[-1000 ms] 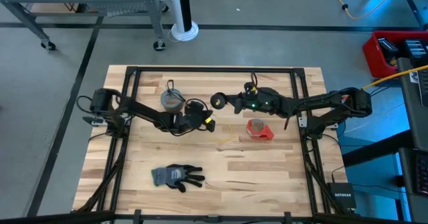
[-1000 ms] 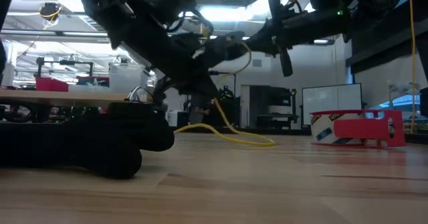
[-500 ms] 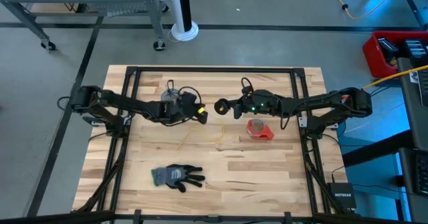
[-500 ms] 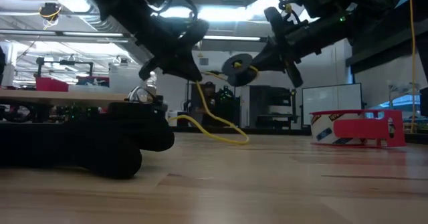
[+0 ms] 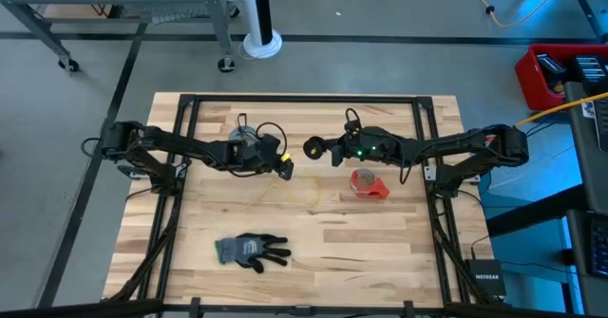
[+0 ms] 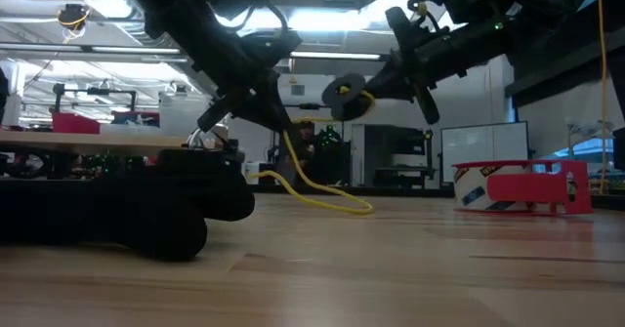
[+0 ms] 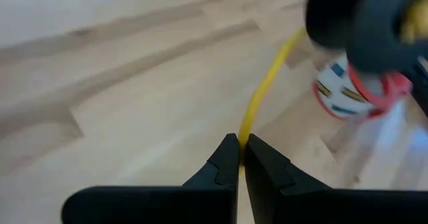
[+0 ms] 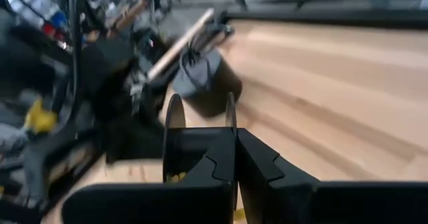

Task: Coil cords
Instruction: Coil the yellow wire onto the spool

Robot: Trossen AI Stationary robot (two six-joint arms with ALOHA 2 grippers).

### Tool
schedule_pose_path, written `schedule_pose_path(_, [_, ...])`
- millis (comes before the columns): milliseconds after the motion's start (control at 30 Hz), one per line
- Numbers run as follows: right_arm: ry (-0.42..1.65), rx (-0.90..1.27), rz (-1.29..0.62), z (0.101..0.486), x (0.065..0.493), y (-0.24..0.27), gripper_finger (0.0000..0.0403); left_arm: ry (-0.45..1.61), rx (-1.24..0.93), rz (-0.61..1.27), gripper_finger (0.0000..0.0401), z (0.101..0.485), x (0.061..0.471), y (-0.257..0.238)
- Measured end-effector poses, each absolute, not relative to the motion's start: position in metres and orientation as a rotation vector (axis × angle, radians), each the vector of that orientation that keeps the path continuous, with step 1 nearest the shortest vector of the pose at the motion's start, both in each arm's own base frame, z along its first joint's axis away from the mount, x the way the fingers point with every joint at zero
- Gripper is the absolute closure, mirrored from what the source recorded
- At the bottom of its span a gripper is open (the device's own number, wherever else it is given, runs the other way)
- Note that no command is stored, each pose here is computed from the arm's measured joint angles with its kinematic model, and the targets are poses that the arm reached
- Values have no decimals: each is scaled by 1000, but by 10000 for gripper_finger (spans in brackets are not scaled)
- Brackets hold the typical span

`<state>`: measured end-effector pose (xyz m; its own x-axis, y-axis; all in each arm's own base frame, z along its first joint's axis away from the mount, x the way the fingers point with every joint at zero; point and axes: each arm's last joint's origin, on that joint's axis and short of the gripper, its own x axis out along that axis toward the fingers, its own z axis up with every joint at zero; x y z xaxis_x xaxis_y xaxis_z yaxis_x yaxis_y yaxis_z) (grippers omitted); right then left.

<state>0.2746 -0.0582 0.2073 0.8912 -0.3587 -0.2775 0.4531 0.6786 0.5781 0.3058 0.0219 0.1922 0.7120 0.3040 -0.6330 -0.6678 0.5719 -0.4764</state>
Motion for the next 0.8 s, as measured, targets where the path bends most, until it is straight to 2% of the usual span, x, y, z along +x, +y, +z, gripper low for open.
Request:
schedule_pose_path(300, [80, 665, -563, 210, 274, -62, 396, 548, -790, 541, 396, 192, 307, 4])
schedule_pose_path(800, [390, 712, -416, 188, 268, -53, 396, 546, -794, 642, 396, 189, 303, 34])
